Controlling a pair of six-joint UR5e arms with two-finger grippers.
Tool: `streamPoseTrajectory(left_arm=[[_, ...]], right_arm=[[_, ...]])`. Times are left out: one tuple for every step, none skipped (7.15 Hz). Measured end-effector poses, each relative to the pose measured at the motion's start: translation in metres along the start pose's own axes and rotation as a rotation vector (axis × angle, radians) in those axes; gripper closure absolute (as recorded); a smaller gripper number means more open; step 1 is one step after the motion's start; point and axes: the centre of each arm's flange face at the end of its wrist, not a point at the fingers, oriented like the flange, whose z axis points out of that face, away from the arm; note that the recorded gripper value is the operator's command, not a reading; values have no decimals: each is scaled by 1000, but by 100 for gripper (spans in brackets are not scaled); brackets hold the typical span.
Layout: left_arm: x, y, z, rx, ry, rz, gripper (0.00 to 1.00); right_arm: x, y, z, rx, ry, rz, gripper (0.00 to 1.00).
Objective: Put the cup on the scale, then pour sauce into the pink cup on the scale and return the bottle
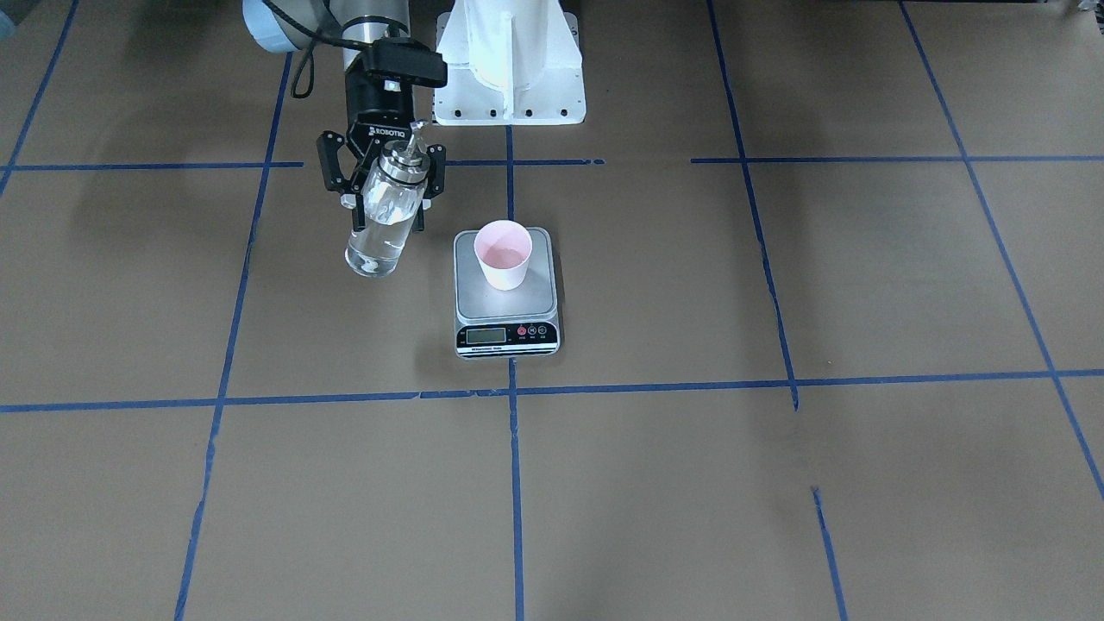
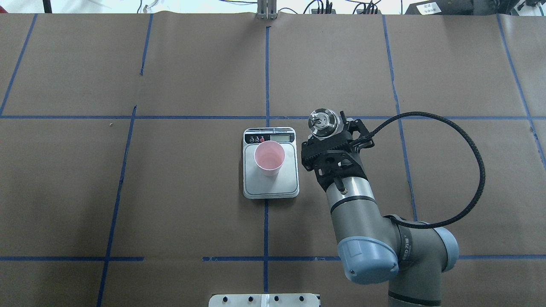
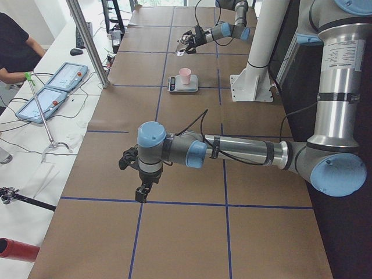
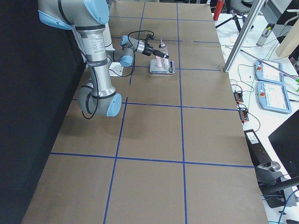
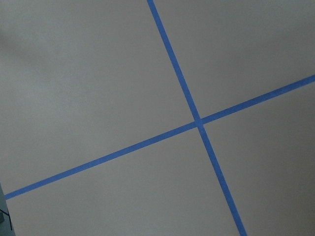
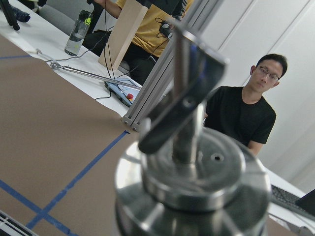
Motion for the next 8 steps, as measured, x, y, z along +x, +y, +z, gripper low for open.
streamPoseTrajectory(left_arm=[[0, -2, -2, 3, -2, 1, 0], [1, -5, -4, 8, -4, 3, 0], [2, -7, -5, 12, -5, 4, 0], [3, -9, -7, 16, -6, 5, 0], [4, -11, -10, 21, -8, 6, 0], [5, -12, -13, 27, -10, 9, 0], [7, -14, -16, 32, -11, 12, 0], [8, -14, -17, 34, -11, 12, 0]], right_arm=[[10, -7, 1, -26, -25, 123, 100], [25, -14, 8, -61, -41, 236, 100], [47, -15, 23, -109, -39, 335, 100], [74, -10, 40, -168, -22, 433, 100], [99, 0, 53, -211, 10, 505, 100], [117, 14, 60, -234, 46, 546, 100], [129, 28, 66, -247, 82, 587, 100], [137, 45, 73, -258, 120, 605, 100]])
